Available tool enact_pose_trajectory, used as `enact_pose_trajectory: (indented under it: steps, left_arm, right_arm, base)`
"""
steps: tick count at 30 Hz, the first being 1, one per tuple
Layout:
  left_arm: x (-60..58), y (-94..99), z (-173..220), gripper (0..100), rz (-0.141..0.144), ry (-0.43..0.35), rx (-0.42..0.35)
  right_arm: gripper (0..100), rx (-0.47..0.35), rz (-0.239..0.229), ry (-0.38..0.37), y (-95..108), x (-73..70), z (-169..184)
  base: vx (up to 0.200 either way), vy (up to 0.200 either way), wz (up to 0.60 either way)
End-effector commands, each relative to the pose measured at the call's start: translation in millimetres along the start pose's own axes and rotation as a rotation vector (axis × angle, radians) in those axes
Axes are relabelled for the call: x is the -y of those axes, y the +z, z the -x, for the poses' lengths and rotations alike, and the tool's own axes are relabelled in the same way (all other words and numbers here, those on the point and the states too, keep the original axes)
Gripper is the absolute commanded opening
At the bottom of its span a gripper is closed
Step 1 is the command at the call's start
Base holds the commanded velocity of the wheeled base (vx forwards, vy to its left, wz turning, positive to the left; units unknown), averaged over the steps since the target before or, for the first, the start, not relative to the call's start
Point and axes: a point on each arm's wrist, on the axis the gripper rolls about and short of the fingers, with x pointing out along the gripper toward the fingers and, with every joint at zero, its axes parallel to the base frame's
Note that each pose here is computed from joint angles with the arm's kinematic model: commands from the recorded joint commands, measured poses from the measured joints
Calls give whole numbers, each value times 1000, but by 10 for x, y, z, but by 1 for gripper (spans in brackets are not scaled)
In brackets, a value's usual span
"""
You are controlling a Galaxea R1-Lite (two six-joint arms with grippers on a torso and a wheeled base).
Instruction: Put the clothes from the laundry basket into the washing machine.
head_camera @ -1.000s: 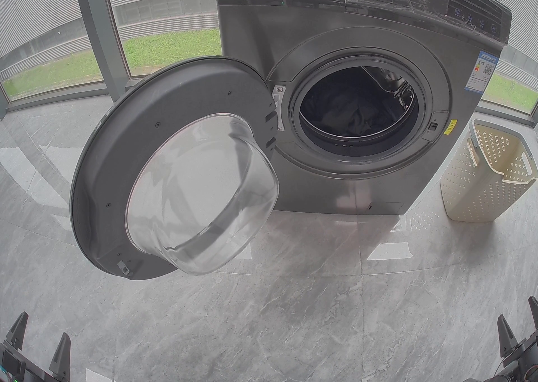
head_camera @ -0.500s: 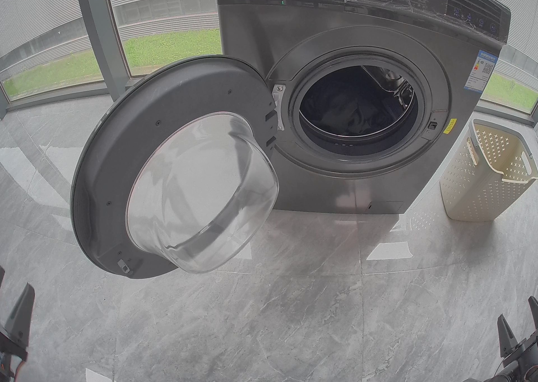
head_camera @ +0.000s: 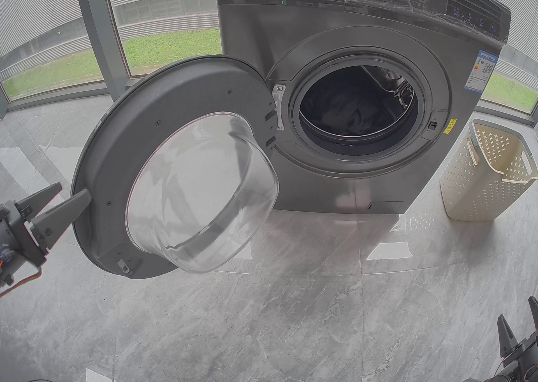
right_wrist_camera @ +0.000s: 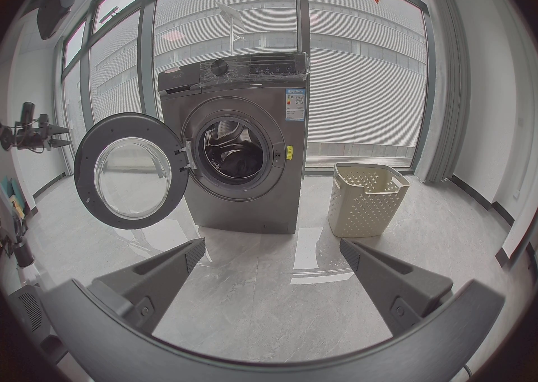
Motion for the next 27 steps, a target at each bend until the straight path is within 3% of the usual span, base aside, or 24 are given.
enact_pose_trajectory:
  steps: [1,4,11,15,21,23,27]
  left_arm:
    - [-200,-87,-491,100,62,-92,-133]
    - [-184,-103,-511,100,65,-129,-146]
    - [83,-153,-358,100,54,-293,-154]
    - [183,-139,-287,100,43,-343,-137]
    - [228,53,-150,100,7,-332,-34]
    - [246,177,10,100,-26,-266,58]
    - [218,297,152,100,-79,-161,140]
  right_arm:
    - [100,4,0,0,-35,1,3]
    - [100,4,0,0,-35,1,3]
    - [100,4,0,0,-35,1,3]
    - [100,4,0,0,-35,1,3]
    - [100,4,0,0,-35,1,3]
    - [100,4,0,0,-35,1,3]
    - [100,4,0,2,-35,0,3]
  base:
    - [0,0,0]
    - [0,0,0]
    - [0,0,0]
    - [0,0,0]
    - [0,0,0]
    - [0,0,0]
    - [0,0,0]
